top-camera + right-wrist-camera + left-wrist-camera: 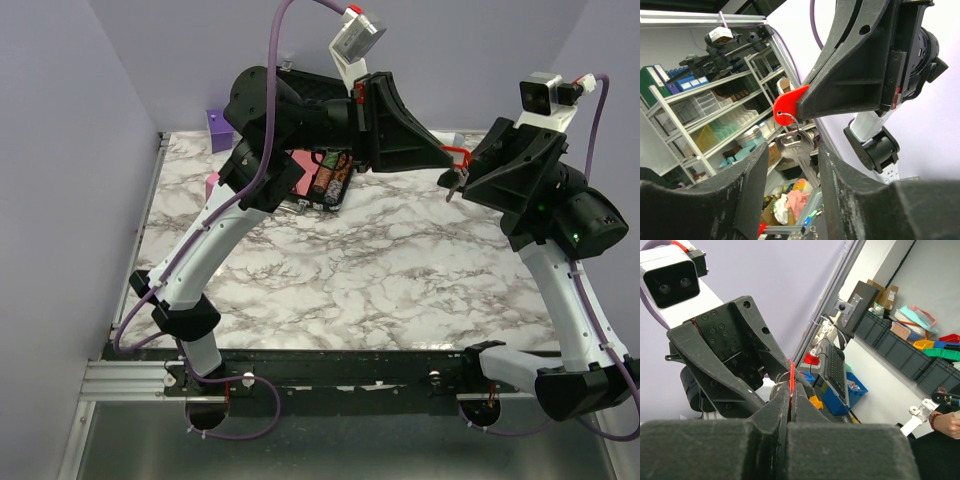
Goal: Remove the keys from the keyring
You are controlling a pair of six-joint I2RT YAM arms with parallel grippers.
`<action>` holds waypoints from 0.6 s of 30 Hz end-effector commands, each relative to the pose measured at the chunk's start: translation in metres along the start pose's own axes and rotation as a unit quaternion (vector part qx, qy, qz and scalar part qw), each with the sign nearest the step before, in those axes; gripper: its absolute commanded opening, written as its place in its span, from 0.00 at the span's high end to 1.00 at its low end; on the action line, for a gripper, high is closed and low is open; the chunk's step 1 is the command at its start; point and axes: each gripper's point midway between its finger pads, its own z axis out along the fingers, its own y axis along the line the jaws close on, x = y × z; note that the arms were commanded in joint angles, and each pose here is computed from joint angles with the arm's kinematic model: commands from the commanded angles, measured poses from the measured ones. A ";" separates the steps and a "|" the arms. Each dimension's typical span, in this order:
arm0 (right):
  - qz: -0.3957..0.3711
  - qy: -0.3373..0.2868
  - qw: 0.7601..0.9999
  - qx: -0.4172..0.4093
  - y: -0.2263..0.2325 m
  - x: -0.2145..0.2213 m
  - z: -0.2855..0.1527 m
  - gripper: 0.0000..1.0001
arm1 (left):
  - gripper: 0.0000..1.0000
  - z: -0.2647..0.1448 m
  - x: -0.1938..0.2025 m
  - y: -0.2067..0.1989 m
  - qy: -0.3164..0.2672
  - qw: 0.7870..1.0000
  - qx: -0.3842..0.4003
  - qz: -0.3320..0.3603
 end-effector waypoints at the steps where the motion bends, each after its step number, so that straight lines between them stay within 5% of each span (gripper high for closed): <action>1: 0.032 0.005 0.999 -0.010 0.015 0.002 0.003 0.51 | 1.00 -0.001 -0.004 -0.009 -0.002 1.000 0.006 0.025; 10: 0.033 0.007 0.999 -0.006 0.013 0.003 0.002 0.60 | 1.00 -0.006 -0.007 -0.008 -0.008 0.999 -0.004 0.034; 13: 0.032 0.011 0.999 -0.005 0.013 0.005 0.002 0.42 | 1.00 -0.008 -0.005 -0.007 -0.004 1.000 -0.010 0.028; 18: 0.032 0.011 0.999 -0.008 0.015 0.005 0.002 0.42 | 1.00 -0.010 -0.005 -0.005 -0.003 0.999 -0.017 0.029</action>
